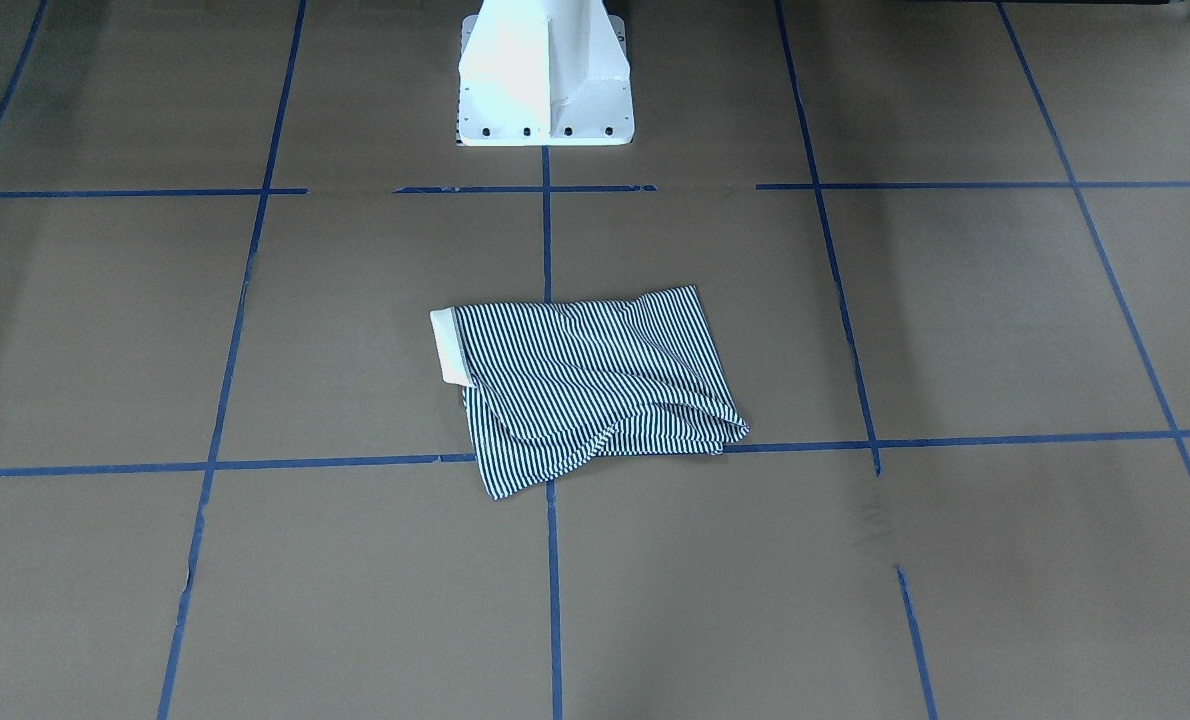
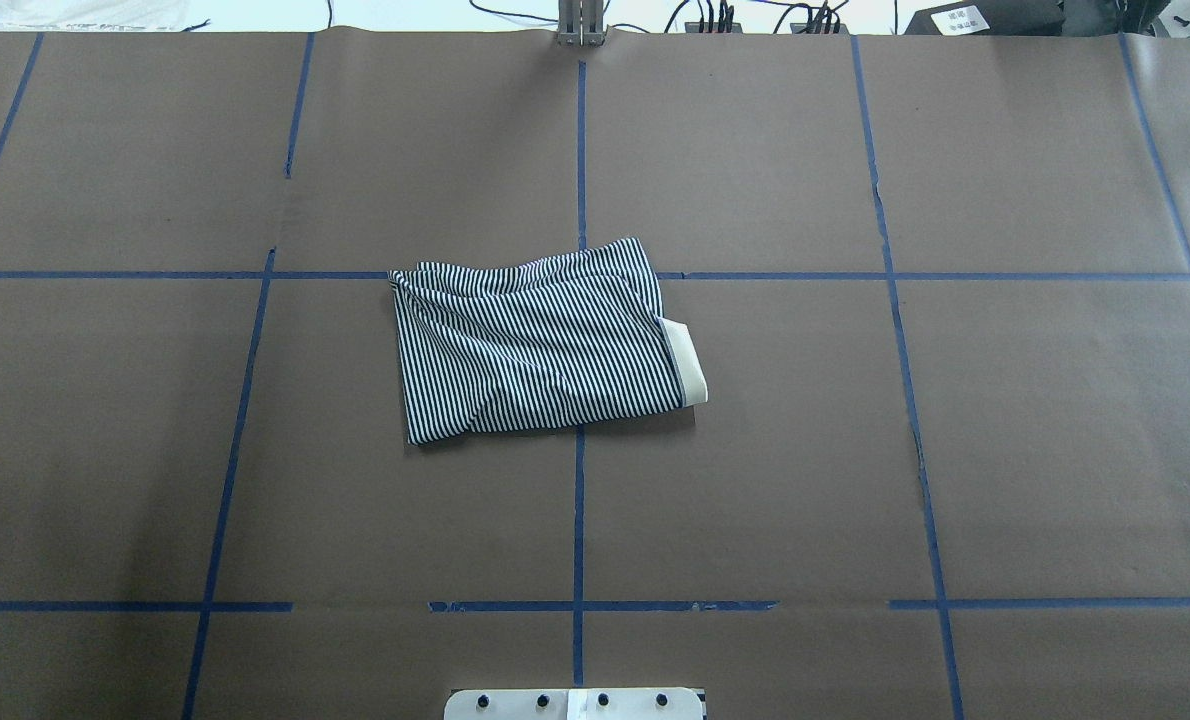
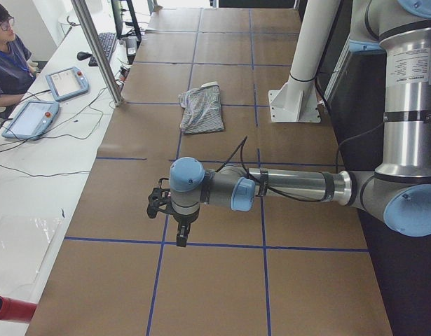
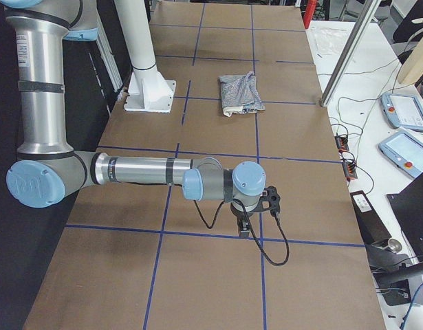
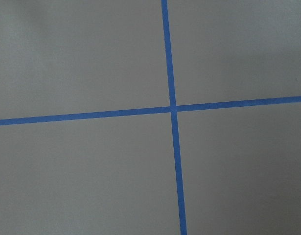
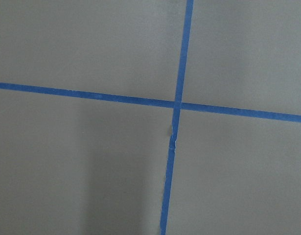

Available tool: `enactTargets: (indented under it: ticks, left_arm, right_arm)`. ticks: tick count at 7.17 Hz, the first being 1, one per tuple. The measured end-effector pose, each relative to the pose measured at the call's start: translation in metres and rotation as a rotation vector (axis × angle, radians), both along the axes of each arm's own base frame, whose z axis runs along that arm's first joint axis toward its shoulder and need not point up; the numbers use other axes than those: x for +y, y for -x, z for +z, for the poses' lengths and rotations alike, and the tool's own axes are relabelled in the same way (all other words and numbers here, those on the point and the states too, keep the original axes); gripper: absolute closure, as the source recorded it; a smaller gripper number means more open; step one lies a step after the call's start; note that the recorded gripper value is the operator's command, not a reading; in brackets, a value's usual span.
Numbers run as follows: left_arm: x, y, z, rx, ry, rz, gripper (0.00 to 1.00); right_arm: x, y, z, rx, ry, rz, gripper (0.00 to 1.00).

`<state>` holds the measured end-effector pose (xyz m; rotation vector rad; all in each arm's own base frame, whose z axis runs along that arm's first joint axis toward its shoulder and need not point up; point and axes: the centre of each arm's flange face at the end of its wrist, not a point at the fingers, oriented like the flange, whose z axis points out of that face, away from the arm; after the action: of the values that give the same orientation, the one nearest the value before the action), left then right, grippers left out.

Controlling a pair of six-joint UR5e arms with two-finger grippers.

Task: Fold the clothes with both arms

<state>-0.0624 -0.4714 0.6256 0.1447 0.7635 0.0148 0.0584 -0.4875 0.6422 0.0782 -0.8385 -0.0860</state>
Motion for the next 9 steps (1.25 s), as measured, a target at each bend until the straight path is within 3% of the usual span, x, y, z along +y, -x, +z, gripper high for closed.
enactTargets:
  ticks: [9]
  left_arm:
    - [-0.0020,-0.0003,0.0034,0.000,0.006,0.000,0.00]
  right_arm:
    - [-0.0011,0.0022,-0.0062,-0.007,-0.012,-0.004,0.00]
